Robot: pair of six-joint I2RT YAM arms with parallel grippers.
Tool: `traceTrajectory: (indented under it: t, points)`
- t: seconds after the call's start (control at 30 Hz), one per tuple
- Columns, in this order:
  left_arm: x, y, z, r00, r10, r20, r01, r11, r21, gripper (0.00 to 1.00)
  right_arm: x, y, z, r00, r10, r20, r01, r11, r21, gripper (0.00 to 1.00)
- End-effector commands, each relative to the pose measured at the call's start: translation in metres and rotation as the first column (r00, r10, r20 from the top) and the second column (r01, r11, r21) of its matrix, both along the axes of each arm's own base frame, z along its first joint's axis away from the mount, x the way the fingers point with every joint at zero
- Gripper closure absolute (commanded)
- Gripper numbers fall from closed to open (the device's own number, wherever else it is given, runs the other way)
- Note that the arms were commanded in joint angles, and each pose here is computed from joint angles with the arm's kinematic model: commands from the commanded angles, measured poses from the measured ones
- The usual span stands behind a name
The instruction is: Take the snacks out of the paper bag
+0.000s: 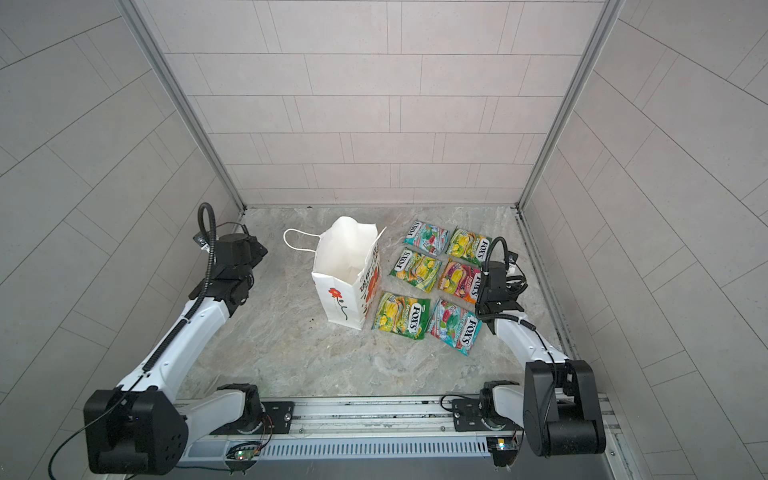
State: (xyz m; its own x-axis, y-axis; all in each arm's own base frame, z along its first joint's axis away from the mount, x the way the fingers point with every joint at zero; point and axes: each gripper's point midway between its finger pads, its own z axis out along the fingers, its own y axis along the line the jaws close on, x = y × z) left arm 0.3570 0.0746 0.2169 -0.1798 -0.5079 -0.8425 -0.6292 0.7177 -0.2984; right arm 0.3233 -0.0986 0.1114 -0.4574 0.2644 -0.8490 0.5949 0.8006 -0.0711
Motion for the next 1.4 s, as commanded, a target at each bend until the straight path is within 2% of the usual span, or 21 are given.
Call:
traceTrajectory:
  t: [0.0, 0.2, 0.43, 0.6, 0.73, 0.83, 1.13, 1.23, 1.37]
  points:
    - [0.003, -0.001, -0.003, 0.998, -0.062, 0.007, 0.061, 0.995, 0.076, 0.00, 0.012, -0.008, 0.019, 0.991, -0.030, 0.131, 0.036, 0.999, -0.041, 0.36]
    - [0.006, -0.011, -0.029, 0.988, -0.153, -0.022, 0.155, 0.980, 0.125, 0.00, 0.014, -0.008, 0.007, 0.993, -0.006, 0.117, 0.014, 0.998, -0.069, 0.36]
    - [-0.003, -0.006, -0.059, 0.976, -0.174, -0.127, 0.200, 0.951, 0.235, 0.00, 0.015, -0.004, -0.005, 0.992, 0.003, 0.124, 0.002, 0.999, -0.042, 0.37]
    - [-0.005, -0.003, -0.080, 0.982, -0.163, -0.097, 0.182, 0.951, 0.250, 0.00, 0.023, 0.001, -0.010, 0.994, 0.044, 0.104, -0.040, 0.998, -0.043, 0.36]
    - [-0.004, -0.006, -0.089, 0.979, -0.197, -0.053, 0.203, 0.931, 0.303, 0.00, 0.030, 0.009, -0.010, 0.989, 0.107, 0.104, -0.103, 0.994, -0.039, 0.34]
    - [0.000, -0.011, -0.096, 0.970, -0.241, -0.044, 0.242, 0.911, 0.333, 0.00, 0.034, 0.017, -0.011, 0.982, 0.158, 0.104, -0.155, 0.987, -0.034, 0.30]
    - [0.012, -0.027, -0.097, 0.937, -0.345, -0.047, 0.339, 0.871, 0.355, 0.00, 0.045, 0.042, -0.009, 0.942, 0.311, 0.127, -0.311, 0.950, -0.026, 0.28]
    - [0.011, -0.027, -0.103, 0.935, -0.351, -0.050, 0.344, 0.863, 0.371, 0.00, 0.043, 0.047, -0.001, 0.919, 0.349, 0.182, -0.340, 0.937, -0.078, 0.28]
    - [0.011, -0.031, -0.113, 0.925, -0.380, 0.000, 0.348, 0.848, 0.401, 0.00, 0.038, 0.049, 0.011, 0.885, 0.381, 0.268, -0.347, 0.923, -0.166, 0.28]
